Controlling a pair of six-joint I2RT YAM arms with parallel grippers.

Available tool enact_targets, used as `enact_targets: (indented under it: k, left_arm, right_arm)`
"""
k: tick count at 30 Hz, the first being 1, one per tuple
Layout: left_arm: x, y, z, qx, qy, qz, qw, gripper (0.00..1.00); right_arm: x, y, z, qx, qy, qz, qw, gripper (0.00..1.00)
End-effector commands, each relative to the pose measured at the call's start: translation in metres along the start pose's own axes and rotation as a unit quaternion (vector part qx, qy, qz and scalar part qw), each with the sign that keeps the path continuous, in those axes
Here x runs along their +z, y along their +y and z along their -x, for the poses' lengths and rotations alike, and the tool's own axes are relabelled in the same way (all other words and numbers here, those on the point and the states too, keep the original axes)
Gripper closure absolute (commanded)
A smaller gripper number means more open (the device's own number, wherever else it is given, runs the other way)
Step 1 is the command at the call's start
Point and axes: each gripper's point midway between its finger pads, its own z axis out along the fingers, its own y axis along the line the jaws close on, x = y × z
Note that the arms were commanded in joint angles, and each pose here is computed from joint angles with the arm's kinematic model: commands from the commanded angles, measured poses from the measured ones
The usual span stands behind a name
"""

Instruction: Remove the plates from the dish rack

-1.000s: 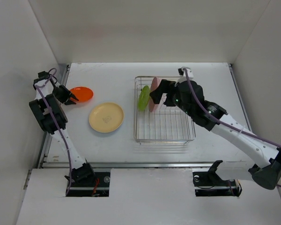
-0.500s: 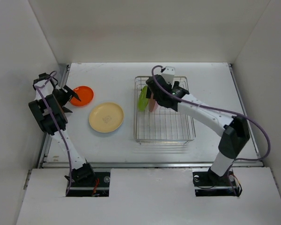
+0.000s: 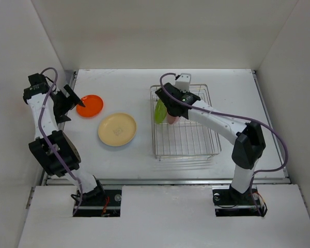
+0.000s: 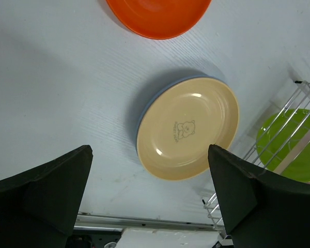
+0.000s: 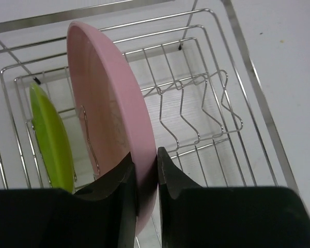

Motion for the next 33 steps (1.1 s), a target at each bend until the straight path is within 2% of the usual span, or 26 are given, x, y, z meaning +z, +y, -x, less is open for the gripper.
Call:
enact_targets:
  k: [1, 9, 11, 14, 16, 17, 18, 19, 20, 21, 22, 23, 24, 25, 26, 27, 30, 33]
  left_arm:
    - [-0.006, 0.000, -0.018, 0.023, 0.021, -0.017, 0.999, 0.07]
    - [-0.009, 0.005, -0.026, 0.039, 0.019, -0.013, 0.999, 0.07]
    - [-0.009, 0.005, -0.026, 0.039, 0.019, -0.013, 0.999, 0.07]
    - [-0.015, 0.005, -0.027, 0.046, 0.012, -0.009, 0.999, 0.07]
    - [-0.024, 0.006, -0.025, 0.056, -0.006, -0.003, 0.998, 0.06]
    - [-0.028, 0.006, -0.025, 0.058, -0.013, 0.001, 0.998, 0.06]
    - [-0.029, 0.011, -0.023, 0.064, -0.021, 0.012, 0.998, 0.06]
    - [-0.036, 0.011, -0.022, 0.068, -0.034, 0.017, 0.997, 0.06]
    - [-0.039, 0.013, -0.021, 0.069, -0.040, 0.025, 0.997, 0.06]
    - [-0.042, 0.019, -0.019, 0.069, -0.050, 0.044, 0.995, 0.06]
    - [-0.048, 0.022, -0.018, 0.076, -0.063, 0.056, 0.994, 0.03]
    - [-0.052, 0.025, -0.014, 0.078, -0.075, 0.068, 0.992, 0.02]
    - [-0.056, 0.028, -0.010, 0.079, -0.088, 0.080, 0.990, 0.00]
    - [-0.060, 0.036, -0.007, 0.073, -0.099, 0.104, 0.987, 0.00]
    - [-0.061, 0.039, -0.007, 0.072, -0.105, 0.113, 0.985, 0.00]
    - [-0.065, 0.040, -0.006, 0.073, -0.113, 0.118, 0.984, 0.00]
    - [-0.066, 0.041, -0.009, 0.077, -0.112, 0.118, 0.984, 0.00]
    - [-0.063, 0.039, -0.012, 0.078, -0.105, 0.109, 0.985, 0.00]
  right_arm:
    - [-0.036, -0.025, 0.064, 0.073, -0.080, -0.026, 0.994, 1.00]
    - [-0.115, -0.085, 0.148, 0.070, -0.185, -0.110, 0.974, 1.00]
    - [-0.125, -0.088, 0.158, 0.057, -0.198, -0.118, 0.971, 1.00]
    - [-0.144, -0.079, 0.168, 0.080, -0.209, -0.092, 0.970, 1.00]
    - [-0.139, -0.043, 0.157, 0.066, -0.177, -0.008, 0.982, 1.00]
    - [-0.147, -0.018, 0.171, 0.073, -0.189, 0.062, 0.977, 1.00]
    - [-0.148, 0.007, 0.167, 0.060, -0.184, 0.123, 0.973, 1.00]
    - [-0.151, 0.054, 0.141, 0.021, -0.151, 0.236, 0.960, 1.00]
    - [-0.158, 0.082, 0.141, 0.021, -0.150, 0.294, 0.944, 1.00]
    - [-0.159, 0.104, 0.128, 0.005, -0.132, 0.333, 0.933, 1.00]
    - [-0.168, 0.131, 0.114, -0.016, -0.108, 0.394, 0.913, 1.00]
    - [-0.177, 0.146, 0.120, -0.014, -0.107, 0.424, 0.899, 1.00]
    - [-0.160, 0.173, 0.089, -0.046, -0.071, 0.433, 0.897, 1.00]
    - [-0.158, 0.187, 0.080, -0.056, -0.058, 0.449, 0.890, 1.00]
    - [-0.168, 0.203, 0.078, -0.060, -0.049, 0.485, 0.871, 1.00]
    - [-0.153, 0.222, 0.052, -0.072, -0.023, 0.488, 0.870, 1.00]
    - [-0.148, 0.249, 0.029, -0.071, 0.003, 0.520, 0.851, 1.00]
    - [-0.131, 0.269, 0.009, -0.068, 0.025, 0.527, 0.847, 1.00]
